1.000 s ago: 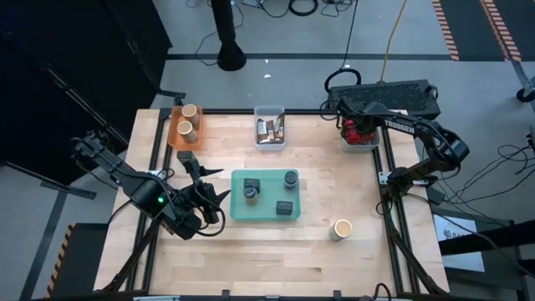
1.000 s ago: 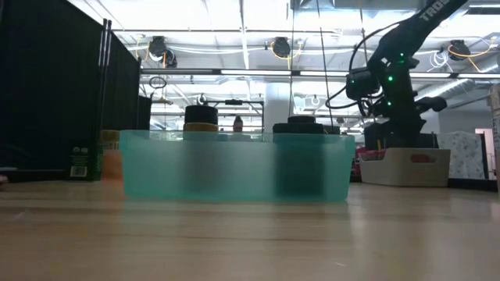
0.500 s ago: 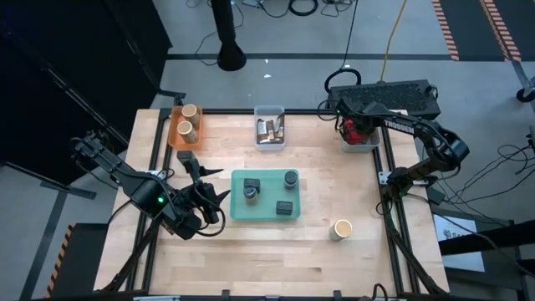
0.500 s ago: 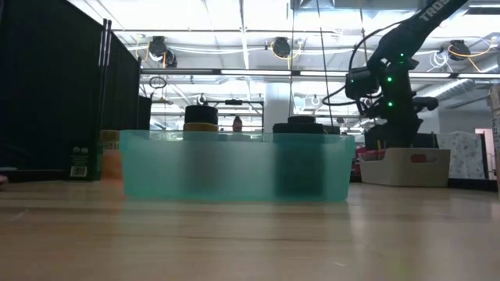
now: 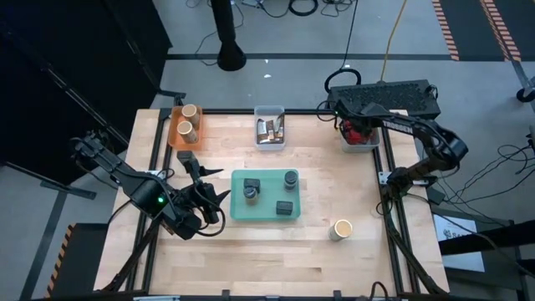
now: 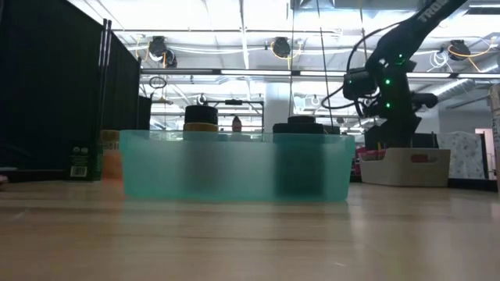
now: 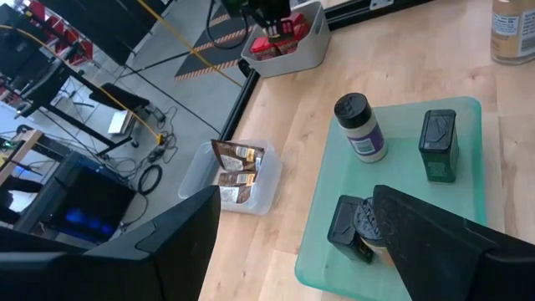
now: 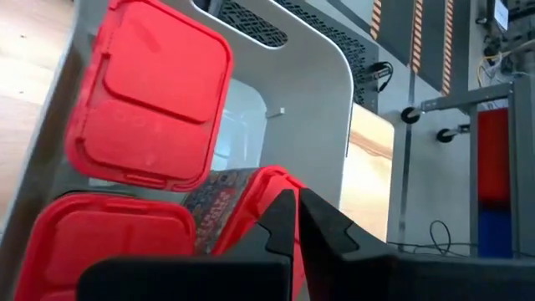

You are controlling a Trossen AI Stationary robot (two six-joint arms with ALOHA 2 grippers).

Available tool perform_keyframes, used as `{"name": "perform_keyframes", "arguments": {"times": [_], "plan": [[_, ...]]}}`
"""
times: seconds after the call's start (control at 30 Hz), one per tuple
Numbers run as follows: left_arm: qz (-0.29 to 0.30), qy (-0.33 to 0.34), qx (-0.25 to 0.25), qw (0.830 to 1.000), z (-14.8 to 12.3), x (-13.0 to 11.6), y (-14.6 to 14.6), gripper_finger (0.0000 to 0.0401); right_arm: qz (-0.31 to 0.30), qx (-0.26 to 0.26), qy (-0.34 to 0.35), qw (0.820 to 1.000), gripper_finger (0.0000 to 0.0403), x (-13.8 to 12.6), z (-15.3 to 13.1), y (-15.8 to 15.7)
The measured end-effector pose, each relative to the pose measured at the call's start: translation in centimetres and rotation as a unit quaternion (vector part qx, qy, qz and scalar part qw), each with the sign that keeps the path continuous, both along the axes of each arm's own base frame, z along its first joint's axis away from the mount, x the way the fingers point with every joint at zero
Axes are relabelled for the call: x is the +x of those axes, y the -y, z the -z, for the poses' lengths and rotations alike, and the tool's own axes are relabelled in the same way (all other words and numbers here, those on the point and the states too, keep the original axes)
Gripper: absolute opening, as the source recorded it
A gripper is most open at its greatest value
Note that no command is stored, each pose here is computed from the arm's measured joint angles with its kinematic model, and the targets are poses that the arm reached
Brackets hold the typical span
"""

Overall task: Sort spices by type
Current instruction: Put the red spice can into the gray bin

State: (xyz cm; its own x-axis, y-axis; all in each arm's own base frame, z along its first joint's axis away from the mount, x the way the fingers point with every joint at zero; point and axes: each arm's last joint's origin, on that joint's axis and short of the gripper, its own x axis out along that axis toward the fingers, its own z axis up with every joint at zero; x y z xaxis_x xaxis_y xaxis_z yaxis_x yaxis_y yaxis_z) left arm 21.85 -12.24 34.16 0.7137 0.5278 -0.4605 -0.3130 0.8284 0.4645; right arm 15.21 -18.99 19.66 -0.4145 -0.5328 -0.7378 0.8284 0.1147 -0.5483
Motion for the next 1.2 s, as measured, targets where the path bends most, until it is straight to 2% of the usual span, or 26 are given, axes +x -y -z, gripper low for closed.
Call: {"name": "perform_keyframes", "arguments": {"times": [0.53, 0.8, 1.03, 1.2], "plan": [[0.0, 0.0, 0.0, 1.0, 0.0, 0.0, 0.0, 0.0313, -0.004, 0.002, 0.007, 1.0, 0.0, 0.5, 0.8, 0.5], [0.0, 0.0, 0.0, 1.0, 0.0, 0.0, 0.0, 0.0313, 0.024, -0.01, -0.003, 1.0, 0.0, 0.3, 1.1, 0.3], [0.0, 0.0, 0.001, 1.0, 0.0, 0.0, 0.0, 0.0313, 0.012, -0.014, 0.012, 1.0, 0.0001, 0.3, 1.8, 0.2], [0.0, 0.0, 0.001, 1.0, 0.0, 0.0, 0.0, 0.0313, -0.028, -0.014, 0.022, 0.999, 0.0001, 1.1, 1.6, 0.2]]}}
